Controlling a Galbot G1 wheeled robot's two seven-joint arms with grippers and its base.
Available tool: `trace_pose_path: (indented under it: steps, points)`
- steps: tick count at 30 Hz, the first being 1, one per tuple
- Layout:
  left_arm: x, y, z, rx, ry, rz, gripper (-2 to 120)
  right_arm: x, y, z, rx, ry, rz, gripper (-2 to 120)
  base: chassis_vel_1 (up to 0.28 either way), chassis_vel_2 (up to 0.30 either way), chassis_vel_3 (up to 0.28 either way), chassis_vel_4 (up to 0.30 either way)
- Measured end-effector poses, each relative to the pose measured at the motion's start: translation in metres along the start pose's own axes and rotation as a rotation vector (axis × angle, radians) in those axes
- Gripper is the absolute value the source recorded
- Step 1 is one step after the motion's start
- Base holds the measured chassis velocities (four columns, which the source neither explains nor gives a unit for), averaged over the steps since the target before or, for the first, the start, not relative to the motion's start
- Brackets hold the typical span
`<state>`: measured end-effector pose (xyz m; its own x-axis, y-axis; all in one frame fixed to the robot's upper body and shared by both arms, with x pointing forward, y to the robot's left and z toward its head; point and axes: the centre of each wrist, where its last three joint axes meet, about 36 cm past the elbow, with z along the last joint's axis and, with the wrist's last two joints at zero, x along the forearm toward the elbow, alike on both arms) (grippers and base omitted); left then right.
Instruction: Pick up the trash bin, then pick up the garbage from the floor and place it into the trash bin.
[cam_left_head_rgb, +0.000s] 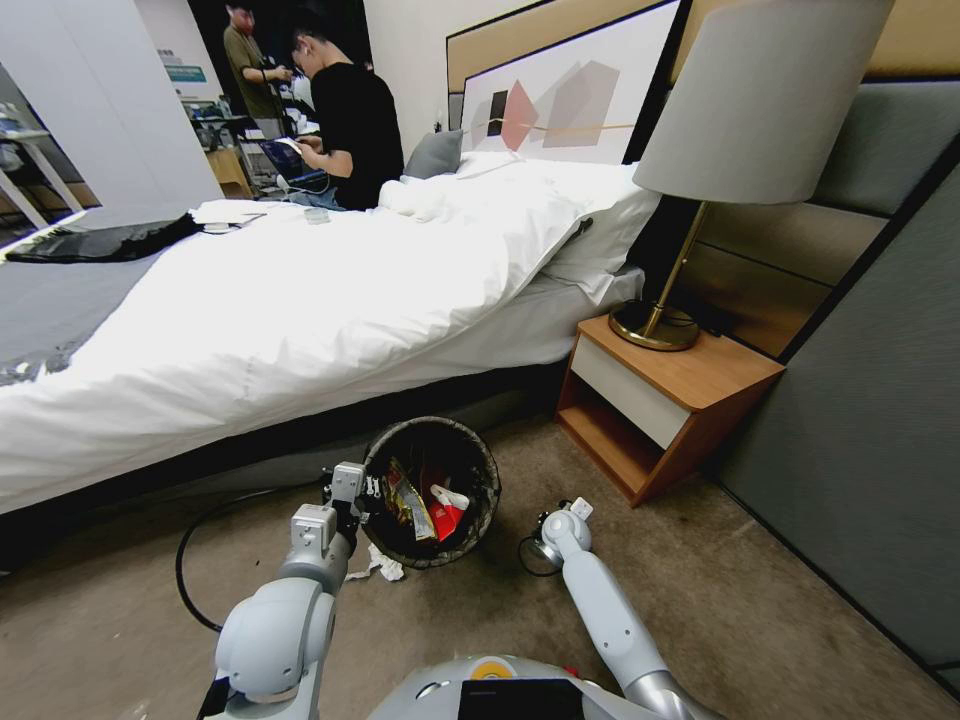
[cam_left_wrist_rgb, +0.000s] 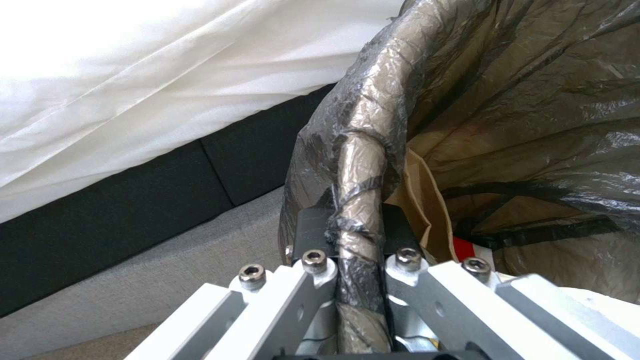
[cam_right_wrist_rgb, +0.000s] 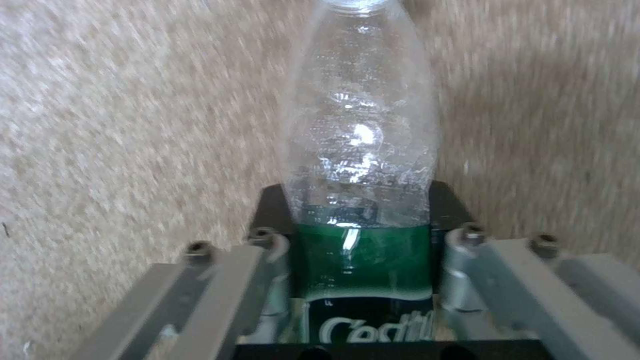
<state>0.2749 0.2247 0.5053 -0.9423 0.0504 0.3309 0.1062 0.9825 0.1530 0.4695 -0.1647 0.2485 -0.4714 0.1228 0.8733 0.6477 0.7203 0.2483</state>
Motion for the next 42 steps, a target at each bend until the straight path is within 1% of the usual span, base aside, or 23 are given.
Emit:
trace_pose_path:
  steps: [4,5,6,8,9,10,13,14,17,18,21,22,24,25,26,29,30,33,36,37,38,39,42]
  points:
    - [0.000,0.001,0.000,0.003,0.000,0.001,1,0.009,-0.002,-0.008,0.025,-0.070,-0.029,24,0.000,0.000,0.000,0.000]
    - [0.001,0.002,-0.001,0.004,-0.001,0.001,1,0.022,-0.007,-0.020,0.042,-0.124,-0.063,24,0.000,0.000,0.000,0.000]
    - [0.001,0.002,-0.001,0.004,-0.001,0.001,1,0.022,-0.007,-0.020,0.042,-0.124,-0.063,24,0.000,0.000,0.000,0.000]
    - [0.001,0.003,-0.002,0.006,-0.004,0.000,1,0.045,-0.019,-0.038,0.071,-0.199,-0.131,24,0.000,0.000,0.000,0.000]
    - [0.002,0.003,-0.002,0.008,-0.006,0.000,1,0.065,-0.026,-0.051,0.093,-0.250,-0.179,24,0.000,0.000,0.000,0.000]
    - [0.002,0.003,-0.002,0.008,-0.006,0.000,1,0.065,-0.026,-0.051,0.093,-0.250,-0.179,24,0.000,0.000,0.000,0.000]
    - [0.002,0.002,-0.003,0.013,-0.007,0.001,1,0.104,-0.041,-0.074,0.154,-0.385,-0.265,24,0.000,0.000,0.000,0.000]
    - [0.002,0.002,-0.003,0.013,-0.007,0.001,1,0.104,-0.041,-0.074,0.154,-0.385,-0.265,24,0.000,0.000,0.000,0.000]
    - [0.002,0.001,-0.003,0.018,-0.007,0.007,1,0.147,-0.053,-0.097,0.203,-0.504,-0.343,24,0.000,0.000,0.000,0.000]
    - [0.002,0.001,-0.003,0.018,-0.007,0.007,1,0.147,-0.053,-0.097,0.203,-0.504,-0.343,24,0.000,0.000,0.000,0.000]
    - [0.003,0.000,-0.003,0.018,-0.006,0.008,1,0.197,-0.065,-0.115,0.268,-0.588,-0.434,24,0.000,0.000,0.000,0.000]
    - [0.003,0.000,-0.003,0.018,-0.006,0.008,1,0.197,-0.065,-0.115,0.268,-0.588,-0.434,24,0.000,0.000,0.000,0.000]
    - [0.003,0.000,-0.003,0.019,-0.006,0.010,1,0.228,-0.069,-0.121,0.322,-0.631,-0.500,24,0.000,0.000,0.000,0.000]
    - [0.003,0.000,-0.003,0.019,-0.006,0.010,1,0.254,-0.071,-0.122,0.366,-0.656,-0.558,24,0.000,0.000,0.000,0.000]
    - [0.003,0.000,-0.003,0.019,-0.006,0.010,1,0.254,-0.071,-0.122,0.366,-0.656,-0.558,24,0.000,0.000,0.000,0.000]
    - [0.003,-0.001,-0.003,0.024,-0.006,0.015,1,0.289,-0.070,-0.119,0.428,-0.679,-0.651,24,0.000,0.000,0.000,0.000]
    - [0.003,-0.001,-0.003,0.024,-0.006,0.015,1,0.289,-0.070,-0.119,0.428,-0.679,-0.651,24,0.000,0.000,0.000,0.000]
    - [0.002,-0.002,-0.003,0.029,-0.004,0.020,1,0.318,-0.066,-0.109,0.503,-0.682,-0.757,24,0.000,0.000,0.000,0.000]
    - [0.002,-0.002,-0.002,0.029,-0.002,0.022,1,0.329,-0.064,-0.103,0.542,-0.676,-0.808,24,0.000,0.000,0.000,0.000]
    - [0.001,-0.002,-0.002,0.031,-0.002,0.024,1,0.348,-0.060,-0.094,0.623,-0.655,-0.921,24,0.000,0.000,0.000,0.000]
    - [0.001,-0.003,-0.002,0.031,-0.001,0.025,1,0.355,-0.056,-0.092,0.656,-0.651,-0.971,24,0.000,0.000,0.000,0.000]
    - [0.001,-0.003,-0.002,0.031,-0.001,0.025,1,0.355,-0.056,-0.092,0.656,-0.651,-0.971,24,0.000,0.000,0.000,0.000]
    - [0.000,-0.004,-0.003,0.032,-0.001,0.028,1,0.365,-0.047,-0.088,0.721,-0.637,-1.063,24,0.000,0.000,0.000,0.000]
